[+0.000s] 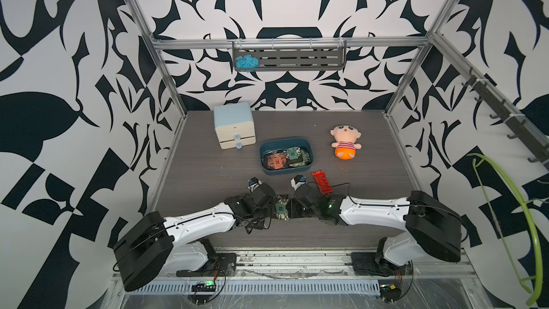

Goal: Put the tea bags into the storage box
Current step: Pick up the tea bag from the center of the board, then place the tea bag in the storage box.

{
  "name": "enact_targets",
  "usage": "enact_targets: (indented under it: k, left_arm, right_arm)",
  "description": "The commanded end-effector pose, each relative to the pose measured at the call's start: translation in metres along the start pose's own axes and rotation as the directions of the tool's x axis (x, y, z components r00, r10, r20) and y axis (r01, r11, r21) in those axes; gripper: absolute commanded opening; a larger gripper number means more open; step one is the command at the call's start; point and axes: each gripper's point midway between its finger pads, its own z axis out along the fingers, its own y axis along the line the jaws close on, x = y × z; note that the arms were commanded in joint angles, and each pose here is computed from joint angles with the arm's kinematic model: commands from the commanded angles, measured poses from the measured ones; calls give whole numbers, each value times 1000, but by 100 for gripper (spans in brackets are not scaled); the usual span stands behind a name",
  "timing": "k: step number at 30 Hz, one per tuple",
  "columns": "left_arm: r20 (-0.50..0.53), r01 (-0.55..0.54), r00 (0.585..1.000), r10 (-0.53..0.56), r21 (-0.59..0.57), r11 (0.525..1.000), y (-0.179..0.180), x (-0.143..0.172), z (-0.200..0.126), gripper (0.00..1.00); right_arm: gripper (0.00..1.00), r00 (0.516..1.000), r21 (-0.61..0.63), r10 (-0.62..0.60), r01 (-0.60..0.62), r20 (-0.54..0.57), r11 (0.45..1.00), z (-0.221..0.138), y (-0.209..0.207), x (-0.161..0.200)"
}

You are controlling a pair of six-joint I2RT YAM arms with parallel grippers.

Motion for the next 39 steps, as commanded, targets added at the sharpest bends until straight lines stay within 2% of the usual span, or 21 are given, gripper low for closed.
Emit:
enact_targets:
  k: [1, 8, 10, 15, 19, 24, 30, 35, 39]
  left_arm:
    - [59, 3, 998, -2, -24, 1000, 7, -9, -13, 26]
    - [159, 62, 985, -65, 20, 998, 19, -21, -37, 52]
    - [179, 80, 980, -81, 14, 997, 26, -23, -43, 56]
    - [218, 109, 969, -115, 39, 993, 36, -26, -54, 57]
    - [237, 129, 961, -139, 57, 990, 44, -26, -58, 57]
    - [245, 154, 956, -164, 59, 986, 52, -24, -58, 57]
    - [260, 155, 952, -164, 54, 986, 57, -25, -59, 57]
    - [273, 146, 950, -151, 37, 989, 59, -28, -61, 57]
    - [275, 140, 951, -140, 22, 990, 60, -28, -64, 57]
  right_arm:
    - [0, 999, 19, -27, 27, 36, 999, -12, -5, -4]
    - [0, 994, 1, -40, 40, 105, 999, -39, 0, -19]
    - [0, 991, 7, -36, 36, 132, 999, -48, -1, -28]
    - [0, 975, -21, 25, -21, 221, 1000, -73, -11, -65]
    - [0, 953, -126, 120, -88, 278, 988, -91, -14, -107]
    - [0, 923, -179, 175, -119, 344, 977, -107, -14, -160]
    - [0, 924, -261, 196, -110, 327, 959, -90, 6, -209]
    - [0, 944, -308, 201, -116, 262, 944, -50, 19, -235]
    - [0, 955, -288, 201, -134, 219, 948, -21, 12, -243]
